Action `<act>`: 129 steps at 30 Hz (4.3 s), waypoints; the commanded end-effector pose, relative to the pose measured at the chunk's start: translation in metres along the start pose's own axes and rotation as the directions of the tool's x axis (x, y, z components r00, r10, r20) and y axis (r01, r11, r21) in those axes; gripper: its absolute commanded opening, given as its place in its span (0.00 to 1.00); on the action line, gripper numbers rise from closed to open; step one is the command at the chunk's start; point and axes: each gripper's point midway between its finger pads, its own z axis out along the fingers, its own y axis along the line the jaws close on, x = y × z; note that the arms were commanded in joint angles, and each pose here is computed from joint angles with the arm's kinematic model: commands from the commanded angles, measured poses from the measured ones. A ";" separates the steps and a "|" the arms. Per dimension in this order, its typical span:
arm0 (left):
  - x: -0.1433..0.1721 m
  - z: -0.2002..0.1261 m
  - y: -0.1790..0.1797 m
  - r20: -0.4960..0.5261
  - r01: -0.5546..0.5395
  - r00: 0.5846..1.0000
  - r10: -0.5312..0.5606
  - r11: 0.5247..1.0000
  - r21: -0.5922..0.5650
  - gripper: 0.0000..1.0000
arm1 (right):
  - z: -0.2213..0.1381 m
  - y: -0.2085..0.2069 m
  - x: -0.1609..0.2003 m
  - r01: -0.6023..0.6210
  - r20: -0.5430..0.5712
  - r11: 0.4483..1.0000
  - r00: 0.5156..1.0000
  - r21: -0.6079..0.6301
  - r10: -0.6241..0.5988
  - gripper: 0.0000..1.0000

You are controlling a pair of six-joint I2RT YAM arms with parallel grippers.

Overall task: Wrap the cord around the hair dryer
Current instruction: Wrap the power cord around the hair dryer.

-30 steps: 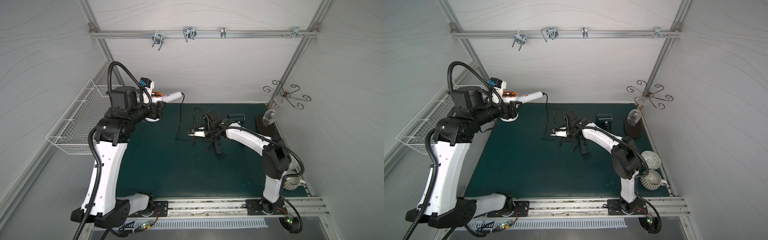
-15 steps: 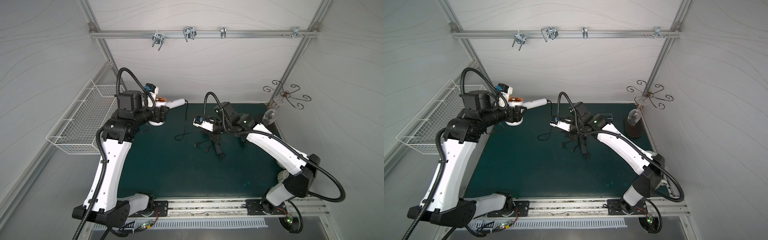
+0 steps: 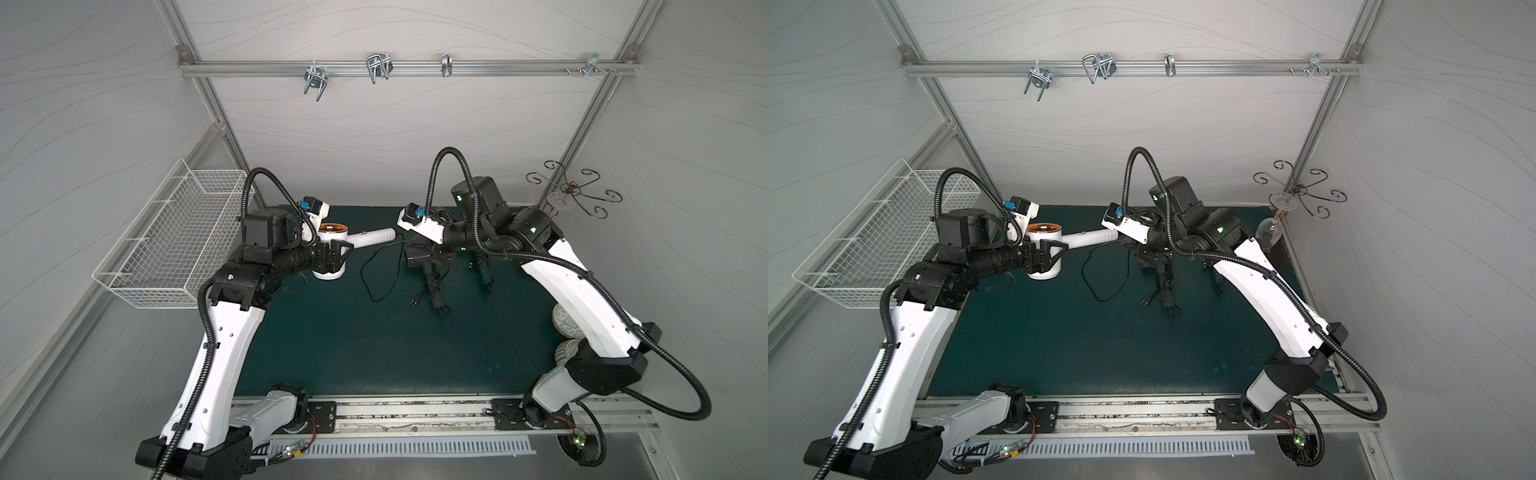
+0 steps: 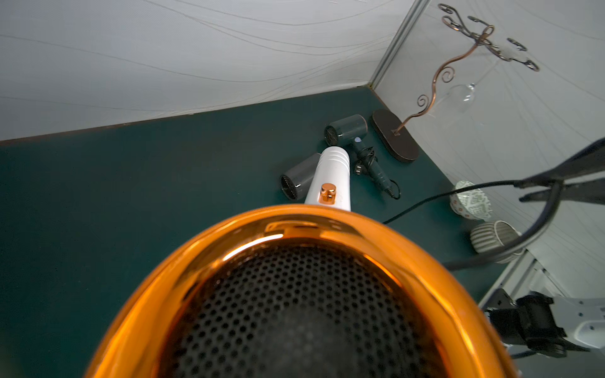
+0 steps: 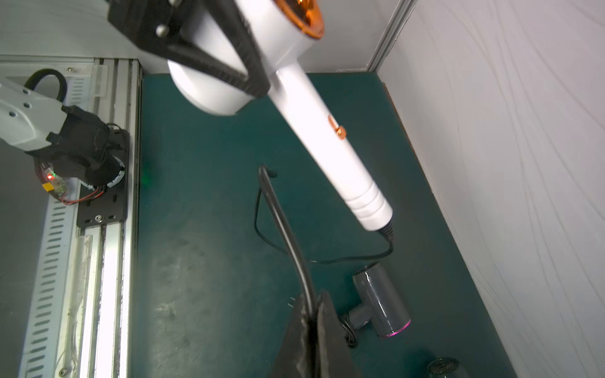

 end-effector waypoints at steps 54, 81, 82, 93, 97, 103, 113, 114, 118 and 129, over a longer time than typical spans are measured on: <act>-0.031 -0.028 -0.147 0.212 -0.187 0.975 0.060 0.738 0.649 0.00 | 0.050 -0.078 0.063 -0.552 0.095 0.707 0.755 -0.442 0.649 0.00; -0.102 -0.006 -0.041 0.407 -0.114 0.913 -0.023 0.944 0.310 0.00 | 0.040 0.050 0.114 -0.580 -0.063 0.660 0.772 -0.477 0.632 0.00; -0.102 -0.004 -0.035 0.407 -0.108 0.913 -0.015 0.955 0.277 0.00 | 0.038 0.055 0.114 -0.575 -0.070 0.665 0.779 -0.476 0.623 0.00; -0.096 0.021 0.015 0.404 0.029 0.912 -0.070 0.994 0.106 0.00 | 0.034 0.114 0.106 -0.489 -0.158 0.718 0.864 -0.495 0.479 0.00; -0.088 0.027 0.029 0.389 0.046 0.920 -0.057 0.998 0.039 0.00 | 0.021 0.118 0.090 -0.442 -0.149 0.744 0.891 -0.501 0.429 0.00; -0.066 0.040 0.050 0.310 0.033 0.951 -0.010 0.997 -0.071 0.00 | -0.010 0.120 0.058 -0.349 -0.103 0.794 0.933 -0.498 0.346 0.00; -0.019 0.060 0.078 0.189 0.024 0.982 0.012 0.983 -0.185 0.00 | -0.054 0.098 0.020 -0.226 0.005 0.893 0.969 -0.388 0.248 0.00; -0.016 0.061 0.079 0.180 0.020 0.983 0.014 0.982 -0.188 0.00 | -0.057 0.094 0.017 -0.215 0.014 0.903 0.971 -0.372 0.237 0.00; -0.003 0.064 0.082 0.152 0.016 0.988 0.014 0.981 -0.195 0.00 | -0.066 0.076 0.008 -0.173 0.035 0.943 0.981 -0.285 0.191 0.00; 0.022 0.069 0.084 0.092 0.008 0.996 0.010 0.980 -0.198 0.00 | -0.101 -0.010 -0.035 -0.104 0.187 0.993 0.978 0.052 0.092 0.00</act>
